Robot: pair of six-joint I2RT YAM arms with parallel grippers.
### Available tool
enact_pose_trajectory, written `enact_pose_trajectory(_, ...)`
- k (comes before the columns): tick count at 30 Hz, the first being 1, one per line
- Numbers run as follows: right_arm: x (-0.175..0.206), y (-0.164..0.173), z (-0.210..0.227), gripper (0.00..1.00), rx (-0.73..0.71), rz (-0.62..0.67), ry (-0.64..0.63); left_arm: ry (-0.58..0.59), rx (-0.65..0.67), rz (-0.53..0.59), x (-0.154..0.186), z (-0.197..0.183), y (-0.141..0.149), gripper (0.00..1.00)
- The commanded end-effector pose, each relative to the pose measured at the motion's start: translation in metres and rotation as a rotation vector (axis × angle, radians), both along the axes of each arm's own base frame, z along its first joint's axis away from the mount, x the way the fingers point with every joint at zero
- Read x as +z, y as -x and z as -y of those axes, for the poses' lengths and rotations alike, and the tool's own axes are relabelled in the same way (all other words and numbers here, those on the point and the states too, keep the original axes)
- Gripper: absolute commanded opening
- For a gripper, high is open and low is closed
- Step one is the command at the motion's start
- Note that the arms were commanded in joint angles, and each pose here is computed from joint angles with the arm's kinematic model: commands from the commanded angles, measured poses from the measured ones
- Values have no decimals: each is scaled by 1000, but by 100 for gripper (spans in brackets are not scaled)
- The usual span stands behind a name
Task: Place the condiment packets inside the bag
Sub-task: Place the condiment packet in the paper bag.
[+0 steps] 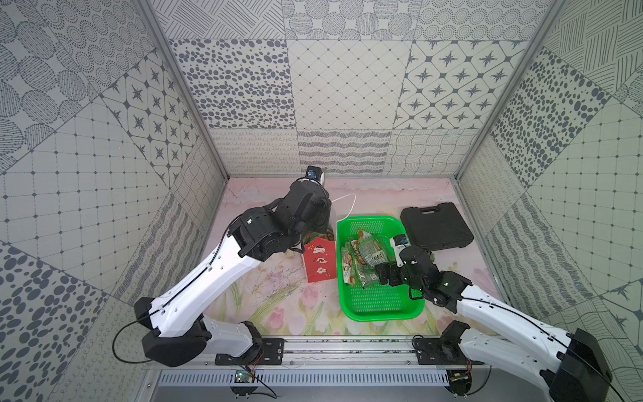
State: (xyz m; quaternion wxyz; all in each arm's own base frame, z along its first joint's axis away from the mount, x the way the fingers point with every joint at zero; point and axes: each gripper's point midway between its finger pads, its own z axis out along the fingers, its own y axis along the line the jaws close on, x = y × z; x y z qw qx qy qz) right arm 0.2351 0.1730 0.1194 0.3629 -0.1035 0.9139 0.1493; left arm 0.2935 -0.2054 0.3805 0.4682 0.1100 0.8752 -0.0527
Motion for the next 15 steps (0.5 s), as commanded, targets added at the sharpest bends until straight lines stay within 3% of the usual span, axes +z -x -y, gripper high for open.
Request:
enact_pose_trajectory(1, 20, -11, -8, 87, 19, 75, -8, -34, 37, -235, -41, -12, -4, 0)
enact_pose_trajectory(8, 18, -13, -12, 81, 62, 81, 50, -35, -44, -492, -86, 0, 16, 0)
enact_pose_trajectory(15, 16, -19, -18, 80, 93, 95, 85, -32, -85, -602, -106, 5, 33, 0)
